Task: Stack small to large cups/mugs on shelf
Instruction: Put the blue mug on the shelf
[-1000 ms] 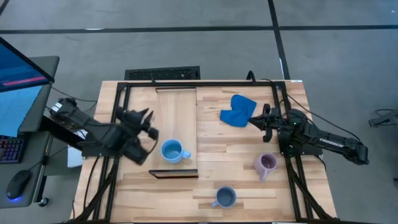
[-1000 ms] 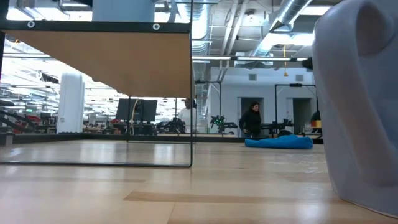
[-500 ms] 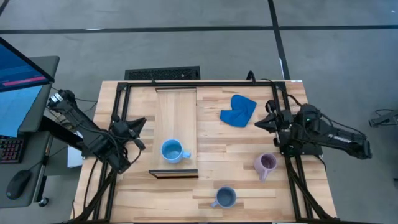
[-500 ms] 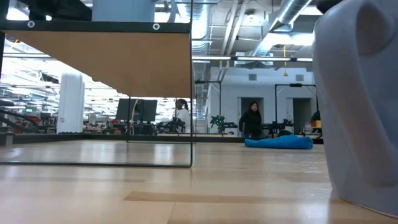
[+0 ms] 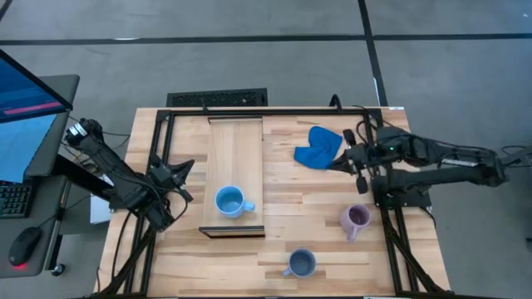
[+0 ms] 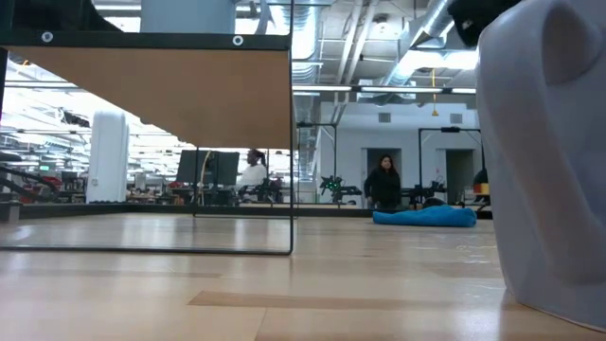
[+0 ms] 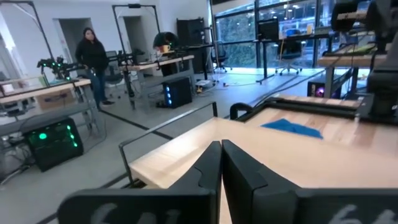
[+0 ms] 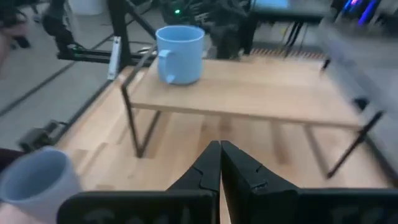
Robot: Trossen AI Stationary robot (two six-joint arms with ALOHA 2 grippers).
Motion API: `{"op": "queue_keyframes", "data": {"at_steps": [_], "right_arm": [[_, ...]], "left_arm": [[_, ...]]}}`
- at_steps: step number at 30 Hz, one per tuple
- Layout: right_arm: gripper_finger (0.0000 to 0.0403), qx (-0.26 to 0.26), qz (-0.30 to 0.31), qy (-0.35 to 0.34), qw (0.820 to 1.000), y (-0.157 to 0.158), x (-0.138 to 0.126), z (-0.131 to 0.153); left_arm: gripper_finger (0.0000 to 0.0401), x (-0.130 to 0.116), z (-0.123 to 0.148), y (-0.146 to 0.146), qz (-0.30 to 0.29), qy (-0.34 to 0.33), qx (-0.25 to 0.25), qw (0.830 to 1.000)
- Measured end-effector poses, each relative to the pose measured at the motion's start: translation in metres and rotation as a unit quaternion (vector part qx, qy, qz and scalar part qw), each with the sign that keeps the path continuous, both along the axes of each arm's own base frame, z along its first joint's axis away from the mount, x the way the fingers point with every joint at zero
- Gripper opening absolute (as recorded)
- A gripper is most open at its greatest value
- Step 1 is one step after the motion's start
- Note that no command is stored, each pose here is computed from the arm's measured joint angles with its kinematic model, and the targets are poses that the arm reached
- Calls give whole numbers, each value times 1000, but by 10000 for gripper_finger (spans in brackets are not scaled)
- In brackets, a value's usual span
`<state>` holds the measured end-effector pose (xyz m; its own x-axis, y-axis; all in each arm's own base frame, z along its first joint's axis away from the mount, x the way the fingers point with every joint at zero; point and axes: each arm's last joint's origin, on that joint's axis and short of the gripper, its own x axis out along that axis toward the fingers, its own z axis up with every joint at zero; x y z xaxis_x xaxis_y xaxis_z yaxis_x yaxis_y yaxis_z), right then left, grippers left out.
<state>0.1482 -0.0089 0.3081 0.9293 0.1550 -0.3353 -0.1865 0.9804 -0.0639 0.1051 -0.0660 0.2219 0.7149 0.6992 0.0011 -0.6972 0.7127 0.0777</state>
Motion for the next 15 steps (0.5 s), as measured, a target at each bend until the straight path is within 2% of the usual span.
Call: {"op": "queue_keyframes", "data": {"at_steps": [4, 6, 9, 15], "right_arm": [[33, 60, -6, 77, 995, 5, 14, 7], [33, 81, -28, 115, 990, 8, 20, 10], [33, 95, -55, 169, 979, 12, 31, 11], [33, 117, -48, 259, 958, 29, 51, 9]], "left_arm": [[0, -2, -8, 2, 0, 4, 3, 1000], [0, -2, -8, 2, 0, 1, 1, 1000], [0, -1, -8, 1, 0, 4, 4, 1000], [0, -1, -8, 1, 0, -2, -2, 1000]]}}
